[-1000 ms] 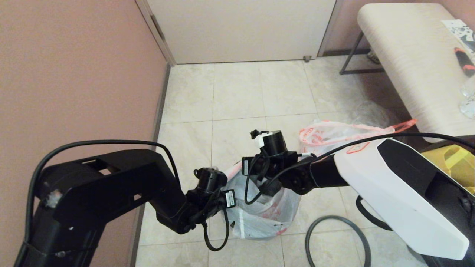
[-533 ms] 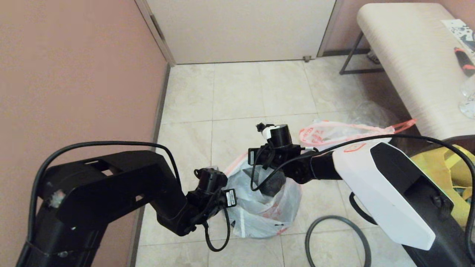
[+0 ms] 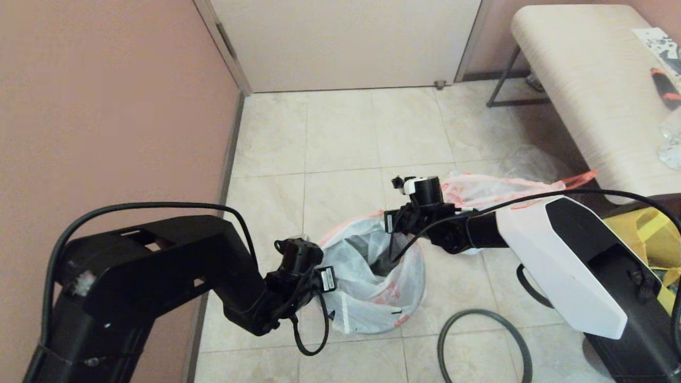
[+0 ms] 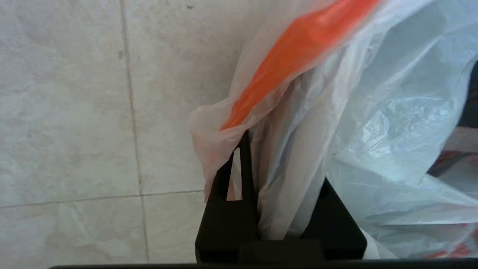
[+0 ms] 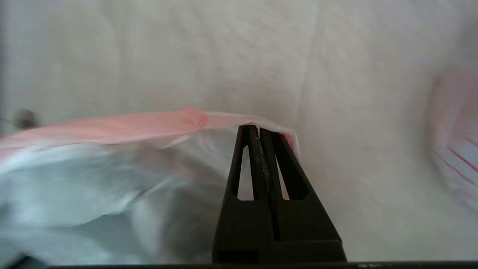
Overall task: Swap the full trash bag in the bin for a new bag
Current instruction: Put the new garbage bag on the trash can
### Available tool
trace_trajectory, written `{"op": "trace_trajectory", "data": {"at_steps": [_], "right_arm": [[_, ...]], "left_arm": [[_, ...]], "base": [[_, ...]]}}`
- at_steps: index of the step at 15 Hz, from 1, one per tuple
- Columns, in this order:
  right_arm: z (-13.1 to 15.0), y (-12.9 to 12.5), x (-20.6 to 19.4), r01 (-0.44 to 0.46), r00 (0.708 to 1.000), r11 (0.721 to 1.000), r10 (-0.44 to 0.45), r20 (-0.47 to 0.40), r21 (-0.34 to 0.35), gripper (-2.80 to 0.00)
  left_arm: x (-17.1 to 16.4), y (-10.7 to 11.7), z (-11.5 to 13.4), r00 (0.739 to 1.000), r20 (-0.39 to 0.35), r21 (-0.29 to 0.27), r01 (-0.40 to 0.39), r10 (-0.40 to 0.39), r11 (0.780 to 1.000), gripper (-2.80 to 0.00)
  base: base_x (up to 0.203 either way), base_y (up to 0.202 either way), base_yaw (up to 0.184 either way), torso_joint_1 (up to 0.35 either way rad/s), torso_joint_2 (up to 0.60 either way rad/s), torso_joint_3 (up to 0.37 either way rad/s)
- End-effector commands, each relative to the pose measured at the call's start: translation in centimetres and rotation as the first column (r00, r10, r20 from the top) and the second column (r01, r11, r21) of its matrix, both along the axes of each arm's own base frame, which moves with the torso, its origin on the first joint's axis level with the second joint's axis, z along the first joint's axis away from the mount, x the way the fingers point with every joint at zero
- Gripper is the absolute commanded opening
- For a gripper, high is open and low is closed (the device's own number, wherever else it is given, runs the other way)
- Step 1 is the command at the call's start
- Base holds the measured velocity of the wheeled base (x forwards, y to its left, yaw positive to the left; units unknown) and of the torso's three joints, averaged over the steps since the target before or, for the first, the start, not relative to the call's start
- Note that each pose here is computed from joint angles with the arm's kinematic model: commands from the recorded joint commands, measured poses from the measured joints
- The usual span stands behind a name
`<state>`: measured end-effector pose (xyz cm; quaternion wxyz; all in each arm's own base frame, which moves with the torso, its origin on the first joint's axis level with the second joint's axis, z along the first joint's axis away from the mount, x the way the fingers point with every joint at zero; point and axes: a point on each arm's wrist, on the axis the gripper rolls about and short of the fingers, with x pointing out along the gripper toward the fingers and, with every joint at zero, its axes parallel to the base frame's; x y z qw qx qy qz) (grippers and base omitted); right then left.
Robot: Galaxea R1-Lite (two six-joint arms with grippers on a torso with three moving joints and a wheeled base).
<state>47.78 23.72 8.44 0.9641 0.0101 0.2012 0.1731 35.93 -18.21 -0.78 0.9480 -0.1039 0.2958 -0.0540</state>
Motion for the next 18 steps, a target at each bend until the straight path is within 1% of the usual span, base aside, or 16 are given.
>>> {"op": "trace_trajectory", "data": {"at_steps": [1,4,5,7,8,10,12,15,18], "right_arm": [[-0.2,-0.8,0.0,0.033,0.999,0.999,-0.034,-0.013,-0.019,-2.80],[1.7,-2.2,-0.2,0.065,0.998,0.998,-0.064,0.007,-0.026,-2.80],[1.8,-2.5,-0.6,0.069,0.998,0.997,-0.069,-0.009,-0.036,-2.80],[1.7,-3.4,-2.2,0.086,0.994,0.994,-0.090,-0.057,-0.071,-2.80],[2.0,-4.1,-2.9,0.097,0.992,0.992,-0.103,-0.068,-0.080,-2.80],[4.0,-5.4,-4.5,0.120,0.992,0.991,-0.122,-0.042,-0.058,-2.80],[6.4,-6.3,-7.0,0.132,0.991,0.991,-0.132,-0.033,-0.017,-2.80],[7.8,-7.0,-10.9,0.126,0.990,0.992,-0.125,-0.063,0.001,-2.80],[7.9,-7.2,-11.9,0.128,0.989,0.992,-0.127,-0.071,0.000,-2.80]], "left_arm": [[0.2,0.2,-0.2,1.000,0.000,-0.001,-0.009,0.009,1.000,-2.80],[0.1,0.2,-0.2,1.000,-0.001,-0.001,-0.009,0.009,1.000,-2.80],[0.3,0.3,-0.1,1.000,0.003,-0.003,-0.015,0.015,1.000,-2.80],[1.0,0.7,0.2,0.998,0.028,-0.003,-0.060,0.060,0.998,-2.80],[1.0,0.7,0.3,0.997,0.030,-0.001,-0.065,0.065,0.998,-2.80],[0.9,0.5,0.6,0.997,0.039,-0.001,-0.073,0.073,0.997,-2.80],[0.5,0.0,1.2,0.996,0.054,0.004,-0.074,0.074,0.997,-2.80],[-0.8,-1.2,1.2,0.997,0.055,0.027,-0.059,0.057,0.998,-2.80],[-1.5,-1.7,1.1,0.996,0.082,0.030,-0.036,0.034,0.999,-2.80]], "base": [[0.000,0.000,0.000,0.000,0.00,0.000],[0.000,0.000,0.000,0.000,0.00,0.000],[0.000,0.000,0.000,0.000,0.00,0.000],[0.000,0.000,0.000,0.000,0.00,0.000],[0.000,0.000,0.000,0.000,0.00,0.000],[0.000,0.000,0.000,0.000,0.00,0.000],[0.000,0.000,0.000,0.000,0.00,0.000],[0.000,0.000,0.000,0.000,0.00,0.000],[0.000,0.000,0.000,0.000,0.00,0.000]]}}
